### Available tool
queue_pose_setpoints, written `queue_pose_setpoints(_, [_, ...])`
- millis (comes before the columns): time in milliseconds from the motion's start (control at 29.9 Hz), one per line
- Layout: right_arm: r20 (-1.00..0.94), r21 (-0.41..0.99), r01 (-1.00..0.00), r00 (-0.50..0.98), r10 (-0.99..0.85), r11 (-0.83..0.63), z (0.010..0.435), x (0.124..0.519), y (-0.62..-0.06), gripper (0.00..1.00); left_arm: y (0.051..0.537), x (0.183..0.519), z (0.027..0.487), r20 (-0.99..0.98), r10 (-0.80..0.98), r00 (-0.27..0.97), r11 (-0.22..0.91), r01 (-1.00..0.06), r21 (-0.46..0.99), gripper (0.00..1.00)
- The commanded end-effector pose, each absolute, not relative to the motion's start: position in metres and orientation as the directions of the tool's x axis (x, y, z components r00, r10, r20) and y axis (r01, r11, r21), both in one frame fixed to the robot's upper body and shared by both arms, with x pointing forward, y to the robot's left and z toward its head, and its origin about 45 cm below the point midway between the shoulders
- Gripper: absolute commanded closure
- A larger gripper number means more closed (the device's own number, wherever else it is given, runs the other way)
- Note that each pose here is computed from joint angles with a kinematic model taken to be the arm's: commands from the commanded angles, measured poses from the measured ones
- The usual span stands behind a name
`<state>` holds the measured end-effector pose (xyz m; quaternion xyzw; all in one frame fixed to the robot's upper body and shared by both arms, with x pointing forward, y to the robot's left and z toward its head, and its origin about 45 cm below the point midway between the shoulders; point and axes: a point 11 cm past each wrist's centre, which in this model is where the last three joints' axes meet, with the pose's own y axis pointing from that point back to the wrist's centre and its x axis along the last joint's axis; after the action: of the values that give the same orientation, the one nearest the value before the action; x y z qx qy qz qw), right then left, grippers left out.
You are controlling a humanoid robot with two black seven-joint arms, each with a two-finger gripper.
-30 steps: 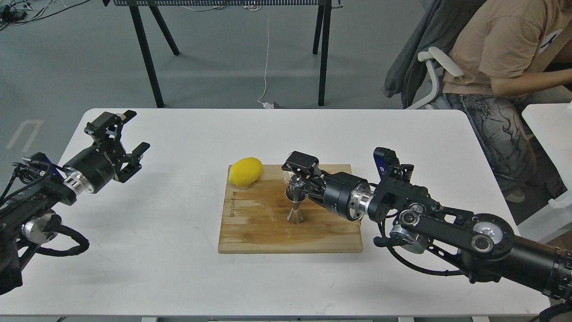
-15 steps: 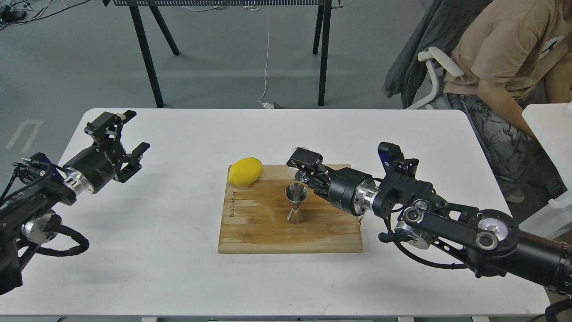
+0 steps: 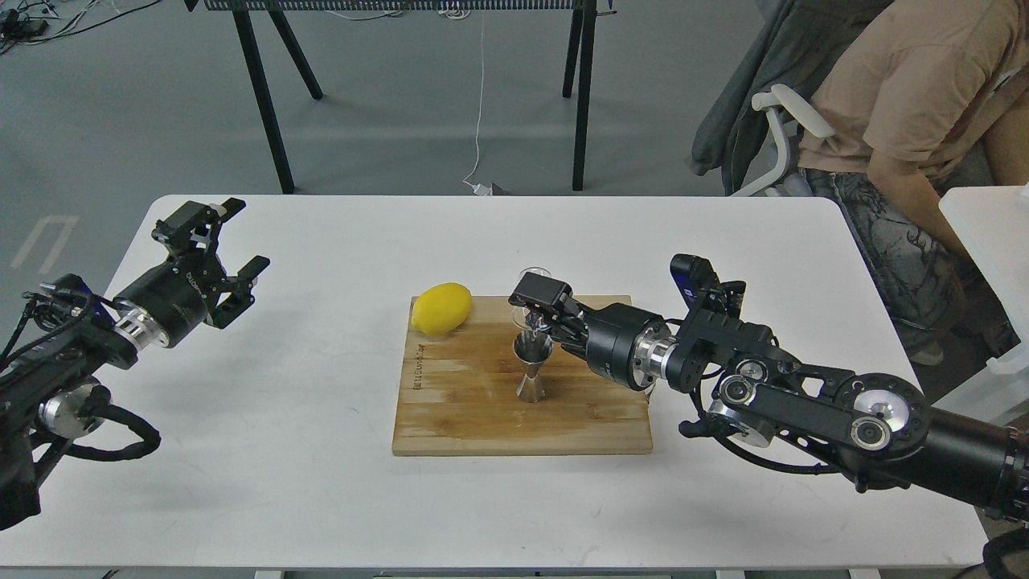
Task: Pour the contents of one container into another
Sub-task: 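Tilt the glass cup with the right gripper to pour into the jigger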
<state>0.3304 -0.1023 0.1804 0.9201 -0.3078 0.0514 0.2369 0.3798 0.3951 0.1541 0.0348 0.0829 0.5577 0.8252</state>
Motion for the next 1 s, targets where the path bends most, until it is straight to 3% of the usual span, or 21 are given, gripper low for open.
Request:
queue_pose_setpoints(0, [0.249,0.406,-0.591,0.806,-0.537,-0.697,0.1798,0.3303,-0.1026,0.61,0.3951,0.3798,0.1541,-0.098,0.926,0.364,0.376,-0.915,0.15,0.05])
queue_pose_setpoints(970, [0.341,0.439,-0.575,0.817,-0.464,-0.69,0.1801,0.3326,-0.1087,0.61,0.3951,0.3798,0.1541,-0.098,0.926,0.364,0.376,-0.915,0.15,0.05])
